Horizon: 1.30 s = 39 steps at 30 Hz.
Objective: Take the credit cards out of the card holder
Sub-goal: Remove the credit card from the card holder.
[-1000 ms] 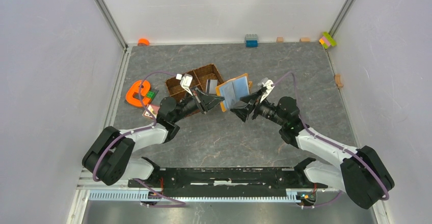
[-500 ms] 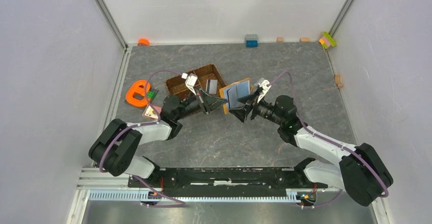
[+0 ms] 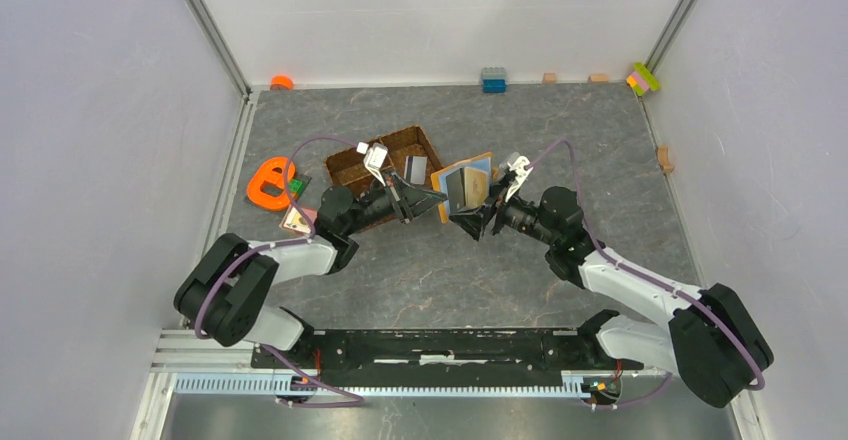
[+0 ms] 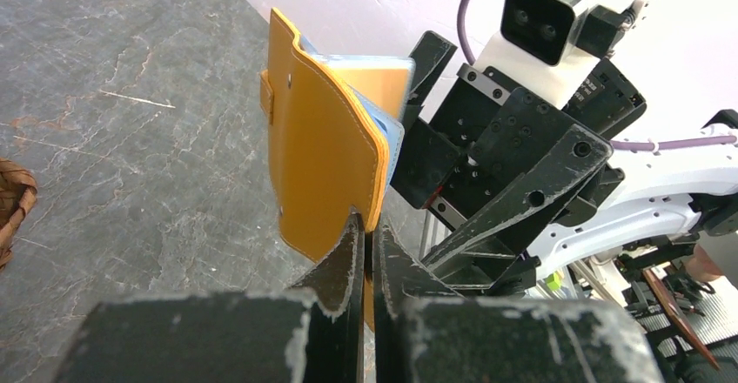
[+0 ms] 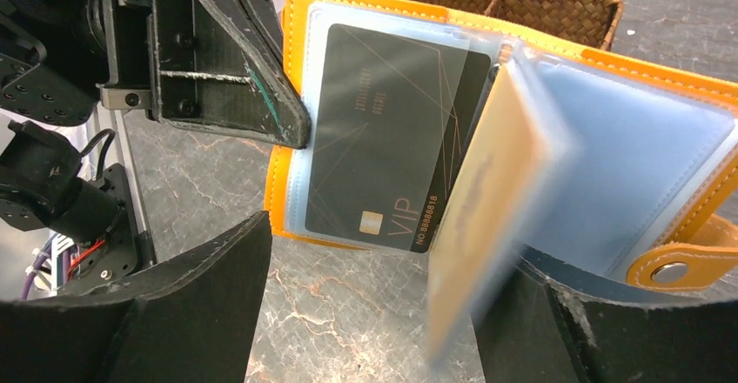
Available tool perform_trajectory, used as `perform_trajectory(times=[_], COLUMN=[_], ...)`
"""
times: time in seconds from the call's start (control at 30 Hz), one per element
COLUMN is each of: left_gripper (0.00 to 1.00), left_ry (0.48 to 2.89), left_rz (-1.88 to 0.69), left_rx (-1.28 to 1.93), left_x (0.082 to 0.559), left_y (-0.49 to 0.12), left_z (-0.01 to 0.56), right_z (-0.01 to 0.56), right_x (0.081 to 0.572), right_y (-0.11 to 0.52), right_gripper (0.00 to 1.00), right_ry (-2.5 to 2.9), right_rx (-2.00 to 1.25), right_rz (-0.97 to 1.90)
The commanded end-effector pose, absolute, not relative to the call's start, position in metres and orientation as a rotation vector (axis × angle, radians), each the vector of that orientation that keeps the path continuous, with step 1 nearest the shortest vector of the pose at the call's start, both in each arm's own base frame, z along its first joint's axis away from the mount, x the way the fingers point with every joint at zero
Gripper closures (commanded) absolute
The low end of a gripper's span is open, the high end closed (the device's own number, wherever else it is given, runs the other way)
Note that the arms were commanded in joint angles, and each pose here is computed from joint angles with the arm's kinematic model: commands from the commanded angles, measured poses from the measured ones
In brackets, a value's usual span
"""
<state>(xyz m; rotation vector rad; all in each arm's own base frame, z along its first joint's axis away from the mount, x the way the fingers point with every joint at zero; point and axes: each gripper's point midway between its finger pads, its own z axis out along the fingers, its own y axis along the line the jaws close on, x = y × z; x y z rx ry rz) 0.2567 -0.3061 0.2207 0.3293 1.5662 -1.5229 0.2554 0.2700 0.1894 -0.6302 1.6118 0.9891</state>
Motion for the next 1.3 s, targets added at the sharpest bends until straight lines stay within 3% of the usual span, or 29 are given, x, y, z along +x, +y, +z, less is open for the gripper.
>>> perform_trajectory(times=[0.0, 0.2, 0.4, 0.57, 0.73, 1.13, 1.17, 1.27], left_gripper=[0.98, 0.98, 0.98, 0.98, 0.98, 0.98, 0.98, 0.98], left_ry=[1.469, 1.473, 1.469, 1.461, 1.452, 1.431, 1.429, 1.428], left_rz=[-1.5, -1.48, -1.47, -1.483, -1.504, -1.543, -1.546, -1.551], left_rx=[0.337, 0.311, 0.298, 0.299, 0.313, 0.348, 0.35, 0.35], left_x=[0.259, 0.262, 0.264, 0.263, 0.259, 0.253, 0.253, 0.253], left_y=[-0.302, -0.297, -0.294, -0.294, -0.295, -0.298, -0.298, -0.299], left_z=[0.248, 0.247, 0.247, 0.248, 0.249, 0.254, 0.255, 0.255], right_z=[0.215, 0.222, 0.231, 0.238, 0.236, 0.228, 0.227, 0.227], right_x=[0.256, 0.258, 0.249, 0.231, 0.231, 0.245, 0.246, 0.248], right_y=[0.269, 0.254, 0.248, 0.26, 0.266, 0.259, 0.258, 0.257], right_gripper=[0.18, 0.18, 0.44, 0.49, 0.59, 0.63, 0.59, 0.33], right_ry=[1.528, 1.51, 1.475, 1.417, 1.421, 1.478, 1.484, 1.489], right_rx=[-0.618, -0.545, -0.532, -0.623, -0.652, -0.598, -0.593, -0.586], right_rz=[0.974, 0.915, 0.921, 1.023, 1.05, 0.969, 0.963, 0.953])
